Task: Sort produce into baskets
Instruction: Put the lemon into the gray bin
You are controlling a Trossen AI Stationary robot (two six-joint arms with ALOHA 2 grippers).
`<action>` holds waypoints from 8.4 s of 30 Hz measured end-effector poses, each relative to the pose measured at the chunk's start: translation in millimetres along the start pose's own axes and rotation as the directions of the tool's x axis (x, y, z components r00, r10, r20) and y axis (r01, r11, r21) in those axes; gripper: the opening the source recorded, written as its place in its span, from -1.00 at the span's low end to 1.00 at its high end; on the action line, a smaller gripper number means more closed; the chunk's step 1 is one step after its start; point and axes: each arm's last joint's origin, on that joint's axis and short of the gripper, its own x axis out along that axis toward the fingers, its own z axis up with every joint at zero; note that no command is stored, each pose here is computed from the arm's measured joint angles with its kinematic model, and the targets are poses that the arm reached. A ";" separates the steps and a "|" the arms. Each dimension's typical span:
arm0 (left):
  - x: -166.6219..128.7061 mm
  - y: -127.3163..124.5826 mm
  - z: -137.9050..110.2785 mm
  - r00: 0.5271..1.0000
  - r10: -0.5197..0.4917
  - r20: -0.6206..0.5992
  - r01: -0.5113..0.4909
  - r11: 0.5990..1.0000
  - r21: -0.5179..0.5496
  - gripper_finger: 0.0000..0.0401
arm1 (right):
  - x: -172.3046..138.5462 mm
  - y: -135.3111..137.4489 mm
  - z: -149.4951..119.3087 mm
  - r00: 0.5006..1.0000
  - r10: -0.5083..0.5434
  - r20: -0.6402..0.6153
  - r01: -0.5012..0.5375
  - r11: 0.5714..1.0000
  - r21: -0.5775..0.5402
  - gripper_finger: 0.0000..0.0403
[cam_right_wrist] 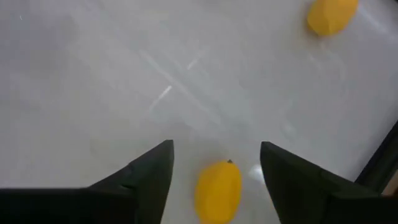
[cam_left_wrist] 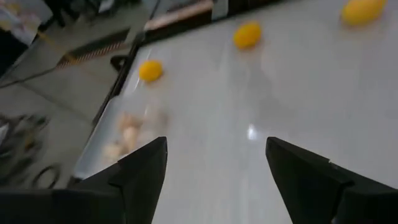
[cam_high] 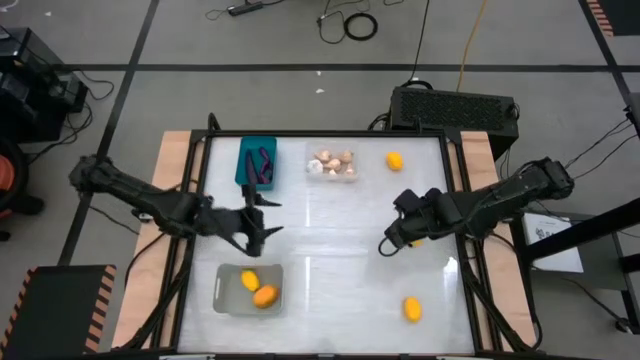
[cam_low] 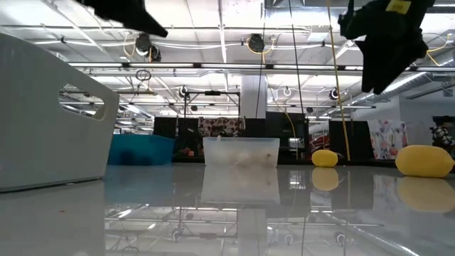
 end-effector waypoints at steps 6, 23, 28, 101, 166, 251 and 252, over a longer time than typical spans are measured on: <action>1.4 8.9 -44.2 0.929 0.054 0.366 0.006 0.987 -0.163 0.40 | 18.8 -8.0 -6.2 0.992 -0.031 -0.119 0.041 0.996 0.079 0.43; 4.7 4.1 -85.4 0.815 0.073 0.574 0.077 0.969 -0.233 0.40 | 85.4 -20.8 -42.8 0.967 0.013 -0.254 0.045 0.974 0.222 0.64; 5.1 3.7 -85.9 0.819 0.069 0.569 0.078 0.970 -0.229 0.40 | 92.4 -25.7 -50.3 0.963 -0.011 -0.268 0.076 0.970 0.232 0.64; 22.2 -4.7 -118.3 0.965 0.107 0.240 -0.029 0.951 -0.307 0.40 | 86.1 300.0 79.4 0.552 0.806 0.215 -0.416 0.489 -0.767 0.07; 22.2 -7.1 -118.0 0.965 0.027 0.260 0.064 0.939 -0.337 0.40 | 3.7 151.8 -96.5 0.736 -0.144 -0.661 0.091 0.989 -0.114 0.20; 22.3 -7.2 -118.1 0.965 0.023 0.260 0.066 0.942 -0.329 0.40 | 94.9 287.8 78.1 0.138 0.903 0.406 -0.714 0.375 -0.591 -0.16; 22.3 -7.3 -118.2 0.966 0.020 0.259 0.068 0.943 -0.327 0.40 | 94.4 292.4 80.1 0.159 0.907 0.391 -0.693 0.385 -0.610 -0.15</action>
